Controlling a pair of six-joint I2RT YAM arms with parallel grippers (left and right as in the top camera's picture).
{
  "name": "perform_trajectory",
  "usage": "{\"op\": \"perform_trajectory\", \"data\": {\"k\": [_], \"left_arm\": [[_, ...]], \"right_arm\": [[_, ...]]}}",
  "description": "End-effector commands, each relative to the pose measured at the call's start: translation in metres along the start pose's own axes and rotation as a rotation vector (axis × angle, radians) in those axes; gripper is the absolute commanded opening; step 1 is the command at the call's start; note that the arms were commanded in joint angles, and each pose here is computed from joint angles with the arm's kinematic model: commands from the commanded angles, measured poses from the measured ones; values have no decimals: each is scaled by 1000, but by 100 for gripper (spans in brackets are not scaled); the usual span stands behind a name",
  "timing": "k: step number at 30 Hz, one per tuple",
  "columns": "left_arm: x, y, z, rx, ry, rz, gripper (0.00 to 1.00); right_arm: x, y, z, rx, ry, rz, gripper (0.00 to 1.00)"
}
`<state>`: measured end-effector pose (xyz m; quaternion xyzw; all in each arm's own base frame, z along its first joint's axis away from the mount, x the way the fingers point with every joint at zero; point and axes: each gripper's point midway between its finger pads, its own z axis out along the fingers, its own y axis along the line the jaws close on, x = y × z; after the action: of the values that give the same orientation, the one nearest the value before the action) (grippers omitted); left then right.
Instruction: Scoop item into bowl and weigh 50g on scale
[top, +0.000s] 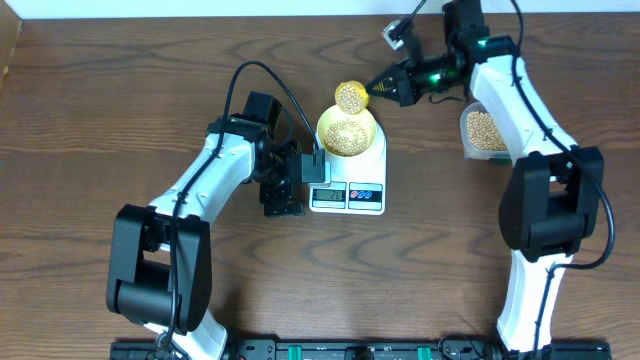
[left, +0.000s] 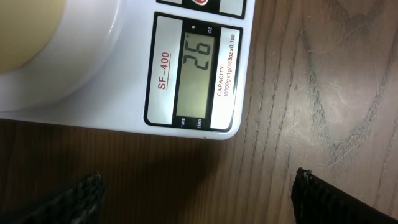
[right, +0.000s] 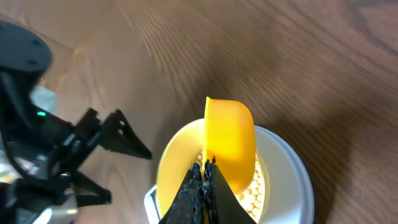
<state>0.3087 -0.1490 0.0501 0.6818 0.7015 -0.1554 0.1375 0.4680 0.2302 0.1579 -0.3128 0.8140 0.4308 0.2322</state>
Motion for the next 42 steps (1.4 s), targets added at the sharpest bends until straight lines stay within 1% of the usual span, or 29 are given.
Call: {"op": "perform_trajectory", "data": {"k": [1, 22, 28, 34, 42], "left_arm": [[1, -3, -4, -6, 4, -1, 98], [1, -3, -4, -6, 4, -1, 98], [1, -3, -4, -6, 4, 0, 98], [1, -3, -4, -6, 4, -1, 98], [1, -3, -4, -6, 4, 0, 98]], "right_arm": [[-3, 1, -1, 94, 31, -97, 1], [-3, 4, 5, 98, 42, -107, 1], [-12, 24, 0, 20, 3, -121, 1], [-26, 39, -19, 51, -28, -169, 1], [-36, 50, -30, 77, -44, -325, 1]]}}
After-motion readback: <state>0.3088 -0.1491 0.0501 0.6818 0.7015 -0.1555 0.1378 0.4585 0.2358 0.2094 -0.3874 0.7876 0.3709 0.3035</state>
